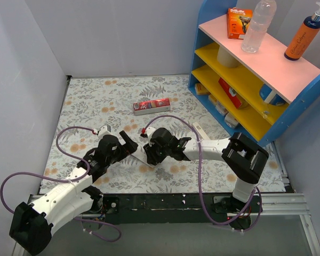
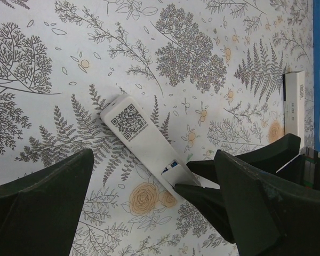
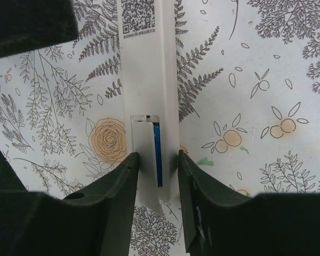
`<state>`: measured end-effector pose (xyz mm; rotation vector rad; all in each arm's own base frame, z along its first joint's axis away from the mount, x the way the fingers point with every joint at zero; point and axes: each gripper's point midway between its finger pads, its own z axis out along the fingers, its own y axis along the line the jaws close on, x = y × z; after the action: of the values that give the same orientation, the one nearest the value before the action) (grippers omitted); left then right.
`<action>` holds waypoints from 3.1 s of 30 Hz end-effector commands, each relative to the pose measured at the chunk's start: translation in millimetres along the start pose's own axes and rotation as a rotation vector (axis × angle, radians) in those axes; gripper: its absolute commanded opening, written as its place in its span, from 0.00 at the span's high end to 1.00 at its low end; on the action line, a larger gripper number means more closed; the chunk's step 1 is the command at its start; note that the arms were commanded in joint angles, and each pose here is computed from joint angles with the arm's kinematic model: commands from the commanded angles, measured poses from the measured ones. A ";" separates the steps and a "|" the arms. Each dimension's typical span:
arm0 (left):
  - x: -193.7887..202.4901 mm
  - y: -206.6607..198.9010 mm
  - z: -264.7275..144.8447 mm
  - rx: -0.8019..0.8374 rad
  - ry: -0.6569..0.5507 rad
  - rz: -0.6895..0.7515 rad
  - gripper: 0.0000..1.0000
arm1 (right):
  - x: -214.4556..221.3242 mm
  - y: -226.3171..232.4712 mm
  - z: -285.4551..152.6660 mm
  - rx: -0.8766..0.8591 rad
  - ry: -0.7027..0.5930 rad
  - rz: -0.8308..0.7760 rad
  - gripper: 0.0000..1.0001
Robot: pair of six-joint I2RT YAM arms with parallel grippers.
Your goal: Load the batteries into the remote control
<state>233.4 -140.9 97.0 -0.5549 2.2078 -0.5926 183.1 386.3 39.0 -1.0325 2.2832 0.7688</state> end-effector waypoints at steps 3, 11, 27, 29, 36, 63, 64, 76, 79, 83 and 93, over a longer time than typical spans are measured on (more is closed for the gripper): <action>5.6 2.6 5.9 -0.005 0.015 -0.026 0.02 | 7.7 -2.7 7.1 -0.005 0.028 -0.050 0.60; 7.4 2.1 8.0 -0.010 0.026 -0.031 0.02 | 7.5 5.8 4.3 -0.048 0.035 -0.043 0.57; 9.1 -1.4 11.4 -0.002 0.037 -0.042 0.02 | -37.1 18.2 -19.6 -0.065 -0.064 -0.054 0.53; 9.6 -1.5 11.8 -0.003 0.040 -0.045 0.02 | -39.6 18.3 -21.6 -0.061 -0.073 -0.052 0.53; 9.4 1.3 14.7 -0.014 0.031 -0.059 0.02 | -43.8 7.5 -29.0 -0.002 -0.102 -0.036 0.58; 19.1 25.3 58.6 -0.125 0.123 -0.192 0.32 | -0.8 2.6 0.2 -0.039 0.034 -0.047 0.71; 20.3 26.9 59.4 -0.131 0.128 -0.193 0.34 | 0.5 2.6 0.5 -0.042 0.038 -0.050 0.71; 34.8 31.3 58.3 -0.125 0.178 -0.201 0.50 | 20.2 -6.2 11.5 -0.017 0.127 -0.056 0.71; 37.9 31.9 57.7 -0.122 0.189 -0.205 0.51 | 23.5 -7.4 15.1 -0.015 0.136 -0.048 0.71; 40.1 31.4 56.6 -0.112 0.197 -0.205 0.53 | 30.8 -11.4 19.7 0.002 0.150 -0.038 0.71; 50.6 26.6 49.4 -0.077 0.251 -0.221 0.53 | 23.9 -17.4 22.4 0.027 0.146 -0.078 0.72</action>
<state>255.0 -157.3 33.2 -0.8070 2.3601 -0.6994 200.4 405.6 41.7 -1.0919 2.2393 0.7889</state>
